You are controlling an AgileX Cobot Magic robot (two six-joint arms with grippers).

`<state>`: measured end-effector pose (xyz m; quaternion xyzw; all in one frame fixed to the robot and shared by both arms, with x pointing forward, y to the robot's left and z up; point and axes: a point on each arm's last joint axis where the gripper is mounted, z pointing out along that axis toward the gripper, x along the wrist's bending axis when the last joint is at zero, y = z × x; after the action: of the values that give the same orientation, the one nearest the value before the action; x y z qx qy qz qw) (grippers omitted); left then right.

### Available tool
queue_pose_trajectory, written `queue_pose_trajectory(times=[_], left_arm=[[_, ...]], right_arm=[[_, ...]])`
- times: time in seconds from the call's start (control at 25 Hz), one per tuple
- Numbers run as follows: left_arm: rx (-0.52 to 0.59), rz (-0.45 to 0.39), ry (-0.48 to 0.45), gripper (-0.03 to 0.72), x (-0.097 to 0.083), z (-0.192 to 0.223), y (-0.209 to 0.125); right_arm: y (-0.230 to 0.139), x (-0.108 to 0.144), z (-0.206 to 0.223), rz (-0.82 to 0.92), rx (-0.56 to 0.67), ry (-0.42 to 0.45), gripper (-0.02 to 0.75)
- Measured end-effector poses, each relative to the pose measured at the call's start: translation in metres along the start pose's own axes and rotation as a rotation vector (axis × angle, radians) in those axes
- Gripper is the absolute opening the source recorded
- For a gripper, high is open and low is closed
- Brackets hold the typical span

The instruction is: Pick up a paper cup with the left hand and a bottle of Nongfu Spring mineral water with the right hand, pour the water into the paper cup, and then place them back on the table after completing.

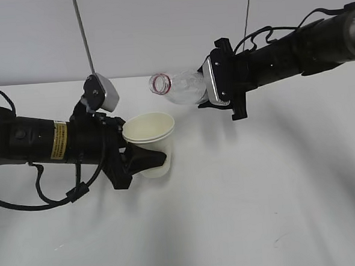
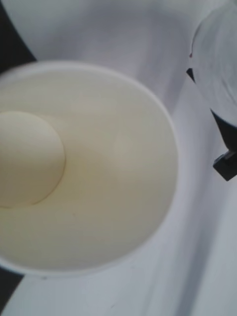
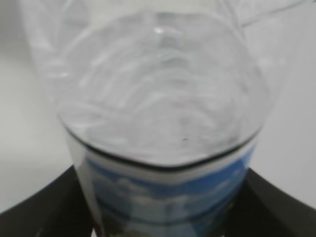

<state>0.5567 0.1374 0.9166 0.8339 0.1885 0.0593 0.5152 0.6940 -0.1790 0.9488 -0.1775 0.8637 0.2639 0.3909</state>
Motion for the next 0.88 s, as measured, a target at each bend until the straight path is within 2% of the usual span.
queue_pose_trajectory(times=[0.4,0.88], left_arm=[[0.029,-0.014,-0.013,0.368,0.003,0.01,-0.017],[-0.028,0.025,-0.008,0.368,0.008,0.011,-0.006]], right_arm=[[0.001,-0.015,-0.002,-0.028,0.0,-0.041,0.479],[0.001,-0.017,-0.002,-0.146,0.027,-0.04,0.479]])
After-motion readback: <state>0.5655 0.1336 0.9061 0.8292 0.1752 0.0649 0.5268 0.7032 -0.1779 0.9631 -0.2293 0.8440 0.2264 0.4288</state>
